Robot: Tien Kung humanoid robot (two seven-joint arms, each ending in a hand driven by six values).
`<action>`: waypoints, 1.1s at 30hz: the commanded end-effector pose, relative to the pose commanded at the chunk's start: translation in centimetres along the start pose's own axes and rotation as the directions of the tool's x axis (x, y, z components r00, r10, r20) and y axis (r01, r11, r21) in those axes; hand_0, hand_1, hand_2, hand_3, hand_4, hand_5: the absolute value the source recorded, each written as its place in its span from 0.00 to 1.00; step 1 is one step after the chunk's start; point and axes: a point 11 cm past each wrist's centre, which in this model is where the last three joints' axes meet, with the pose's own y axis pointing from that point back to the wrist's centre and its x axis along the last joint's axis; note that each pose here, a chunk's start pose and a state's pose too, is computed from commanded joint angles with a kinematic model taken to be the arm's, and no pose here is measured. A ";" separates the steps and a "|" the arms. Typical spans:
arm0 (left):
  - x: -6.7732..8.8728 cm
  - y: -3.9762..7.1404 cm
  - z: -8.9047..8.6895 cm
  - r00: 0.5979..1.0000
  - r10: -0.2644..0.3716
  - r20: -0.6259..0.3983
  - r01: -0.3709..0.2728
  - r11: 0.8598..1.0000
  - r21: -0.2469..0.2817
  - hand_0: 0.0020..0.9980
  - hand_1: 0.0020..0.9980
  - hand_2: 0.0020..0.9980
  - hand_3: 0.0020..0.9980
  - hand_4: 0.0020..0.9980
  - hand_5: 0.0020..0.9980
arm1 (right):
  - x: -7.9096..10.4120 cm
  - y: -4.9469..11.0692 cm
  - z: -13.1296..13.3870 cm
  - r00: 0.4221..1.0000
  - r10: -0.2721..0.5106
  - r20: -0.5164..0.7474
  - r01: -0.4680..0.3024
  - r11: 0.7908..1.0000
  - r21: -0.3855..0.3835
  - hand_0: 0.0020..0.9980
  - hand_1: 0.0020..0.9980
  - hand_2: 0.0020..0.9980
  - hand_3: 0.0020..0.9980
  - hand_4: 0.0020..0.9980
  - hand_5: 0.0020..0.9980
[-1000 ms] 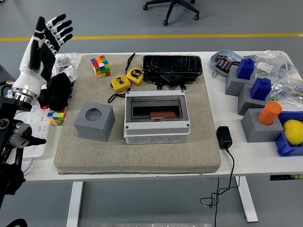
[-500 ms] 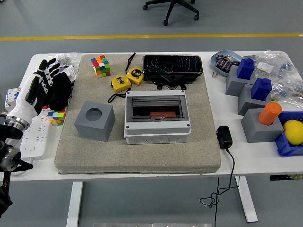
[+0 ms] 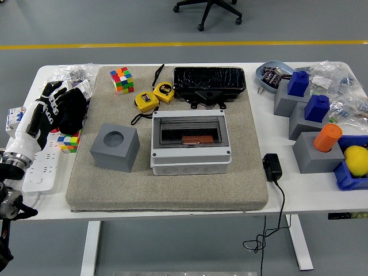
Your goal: Fetch the battery,place it into the box,close the lid of the box
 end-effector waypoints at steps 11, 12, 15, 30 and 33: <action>0.1 0.5 0.3 0.992 0.062 -0.108 -0.067 0.997 -0.048 0.82 0.85 0.82 0.82 1.00 1.00 | 0.0 0.0 0.7 1.000 -0.005 -0.018 0.005 1.000 -0.005 0.94 0.89 0.82 0.85 1.00 1.00; 0.0 0.5 0.3 0.991 0.068 -0.112 -0.073 0.996 -0.049 0.78 0.80 0.73 0.74 1.00 1.00 | 0.0 0.0 0.9 1.000 -0.007 -0.023 0.007 1.000 -0.007 0.93 0.89 0.82 0.85 1.00 1.00; -0.1 0.7 0.0 0.990 0.077 -0.121 -0.083 0.996 -0.044 0.78 0.80 0.73 0.74 1.00 1.00 | 0.0 0.0 1.3 0.999 -0.007 -0.042 0.007 1.000 -0.004 0.93 0.89 0.82 0.85 1.00 1.00; -1.1 0.4 0.2 0.989 0.075 -0.128 -0.082 0.995 -0.049 0.76 0.75 0.71 0.71 1.00 1.00 | 0.7 0.2 1.3 0.993 0.075 -0.096 -0.064 0.992 0.106 0.87 0.82 0.77 0.80 1.00 1.00; -1.2 0.3 0.5 0.990 0.075 -0.120 -0.083 0.995 -0.056 0.76 0.75 0.71 0.71 1.00 1.00 | 0.9 0.2 1.0 0.992 0.084 -0.096 -0.072 0.990 0.117 0.87 0.82 0.77 0.80 1.00 1.00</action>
